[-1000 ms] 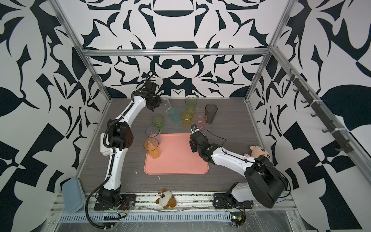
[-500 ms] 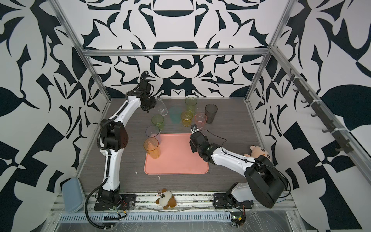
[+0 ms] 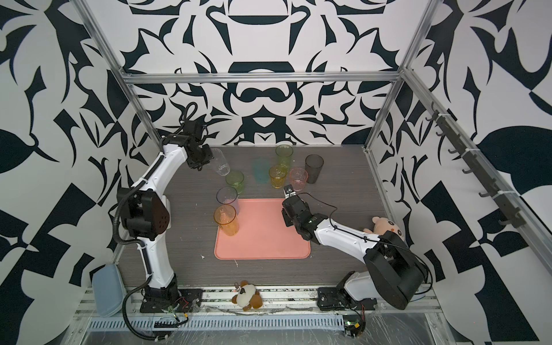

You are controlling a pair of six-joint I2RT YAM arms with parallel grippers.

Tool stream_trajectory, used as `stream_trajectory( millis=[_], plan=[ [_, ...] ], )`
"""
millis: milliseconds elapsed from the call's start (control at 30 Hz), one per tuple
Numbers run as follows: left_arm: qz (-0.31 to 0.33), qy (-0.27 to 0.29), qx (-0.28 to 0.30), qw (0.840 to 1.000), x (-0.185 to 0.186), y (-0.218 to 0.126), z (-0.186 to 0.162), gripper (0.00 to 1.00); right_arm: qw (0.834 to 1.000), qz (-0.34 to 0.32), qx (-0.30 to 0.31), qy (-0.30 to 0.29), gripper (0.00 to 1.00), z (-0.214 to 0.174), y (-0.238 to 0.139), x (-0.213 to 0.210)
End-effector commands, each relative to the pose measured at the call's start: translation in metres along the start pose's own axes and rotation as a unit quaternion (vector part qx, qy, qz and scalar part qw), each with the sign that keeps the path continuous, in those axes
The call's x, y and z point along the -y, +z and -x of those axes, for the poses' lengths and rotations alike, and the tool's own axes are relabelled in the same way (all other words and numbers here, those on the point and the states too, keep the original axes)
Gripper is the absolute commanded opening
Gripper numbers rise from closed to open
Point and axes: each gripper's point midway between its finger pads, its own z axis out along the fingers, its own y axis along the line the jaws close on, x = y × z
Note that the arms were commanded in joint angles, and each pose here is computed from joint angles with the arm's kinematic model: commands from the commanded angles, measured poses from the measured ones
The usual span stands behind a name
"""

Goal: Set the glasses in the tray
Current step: 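Lift the clear glass with the left gripper and carry it nearer the robot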

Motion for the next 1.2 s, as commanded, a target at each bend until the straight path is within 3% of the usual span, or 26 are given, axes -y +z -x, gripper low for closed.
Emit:
stream_trajectory(
  millis=[0,467,933,1167],
  plan=[
    [0.024,0.005,-0.001,1.0,-0.023,-0.029,-0.009,0.02,1.0,-0.005,0.024,0.008,0.48,0.021,-0.004,0.001],
    [0.094,0.0,-0.003,0.996,-0.086,-0.1,-0.061,0.03,1.0,-0.011,0.02,0.007,0.48,0.019,-0.003,0.003],
    [0.135,0.038,-0.059,0.988,-0.127,-0.15,-0.117,0.03,1.0,-0.009,0.012,0.006,0.48,0.017,0.002,0.0],
    [0.158,0.045,-0.102,0.981,-0.148,-0.157,-0.153,0.03,1.0,-0.007,0.008,0.007,0.47,0.017,0.002,-0.001]
  ],
)
